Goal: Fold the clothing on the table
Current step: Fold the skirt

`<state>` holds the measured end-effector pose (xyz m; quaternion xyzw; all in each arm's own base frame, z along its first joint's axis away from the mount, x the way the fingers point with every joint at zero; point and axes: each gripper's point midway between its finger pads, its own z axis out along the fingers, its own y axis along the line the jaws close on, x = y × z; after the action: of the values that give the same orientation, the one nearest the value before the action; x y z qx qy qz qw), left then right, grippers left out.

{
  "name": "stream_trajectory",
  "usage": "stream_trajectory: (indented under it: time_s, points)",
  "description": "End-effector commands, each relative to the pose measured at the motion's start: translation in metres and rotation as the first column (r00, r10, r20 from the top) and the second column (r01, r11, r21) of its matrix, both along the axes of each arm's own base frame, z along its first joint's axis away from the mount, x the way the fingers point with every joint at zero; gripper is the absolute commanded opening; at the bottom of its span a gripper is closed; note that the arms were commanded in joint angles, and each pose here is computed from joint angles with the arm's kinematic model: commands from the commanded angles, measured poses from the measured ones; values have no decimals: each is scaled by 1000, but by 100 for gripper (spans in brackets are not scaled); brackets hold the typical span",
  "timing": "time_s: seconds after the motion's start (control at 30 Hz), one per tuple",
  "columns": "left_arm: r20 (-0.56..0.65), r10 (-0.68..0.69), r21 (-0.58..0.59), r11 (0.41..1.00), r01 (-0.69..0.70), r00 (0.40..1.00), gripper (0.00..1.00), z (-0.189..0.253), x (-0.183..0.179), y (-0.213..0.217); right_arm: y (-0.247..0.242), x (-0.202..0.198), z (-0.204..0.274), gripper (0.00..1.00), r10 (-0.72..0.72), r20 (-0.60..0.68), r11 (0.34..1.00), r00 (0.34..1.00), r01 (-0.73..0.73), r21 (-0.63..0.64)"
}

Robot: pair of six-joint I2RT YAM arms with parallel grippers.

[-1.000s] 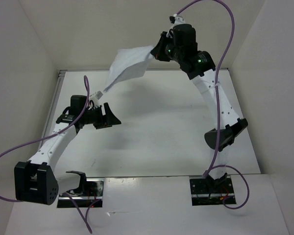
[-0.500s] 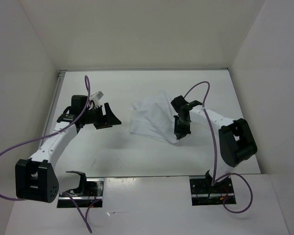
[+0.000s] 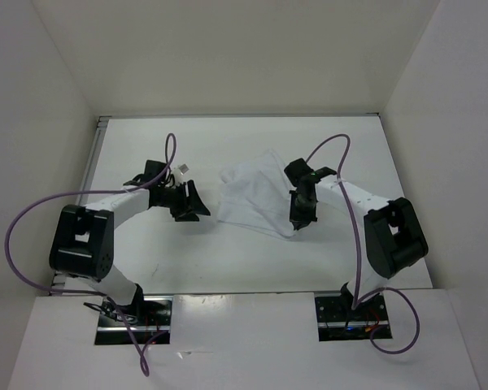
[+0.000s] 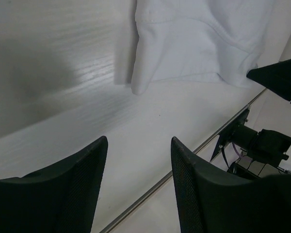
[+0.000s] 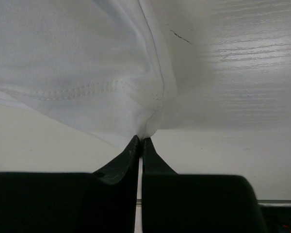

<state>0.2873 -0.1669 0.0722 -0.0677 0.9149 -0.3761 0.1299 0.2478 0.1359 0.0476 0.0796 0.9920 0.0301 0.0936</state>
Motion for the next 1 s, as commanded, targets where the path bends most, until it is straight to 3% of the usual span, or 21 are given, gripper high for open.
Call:
stream_trajectory:
  time_s: [0.0,0.33,0.7,0.83,0.93,0.97]
  points:
    - [88,21,-40,999,-18,996,62,13,34,-8,3,18,8,0,14,55,1000,998,-14,5]
    - [-19,102,-59,993,-103,995,53,-30,54,-19,-1,21,10,0,21,52,1000,998,-20,-11]
    - [-93,27,-96,995,-36,995,49,-50,44,-52,-7,21,7,0,3,44,1000,999,-2,-14]
    - [-102,31,-73,997,-38,994,36,-60,48,-54,-9,22,7,0,-6,44,1000,999,7,-14]
    - [-122,26,-45,998,-31,992,13,-72,50,-57,-12,23,7,0,-16,44,1000,999,16,-14]
    - [-121,32,-36,999,-37,992,0,-72,55,-57,-11,26,10,0,-16,60,1000,998,16,-7]
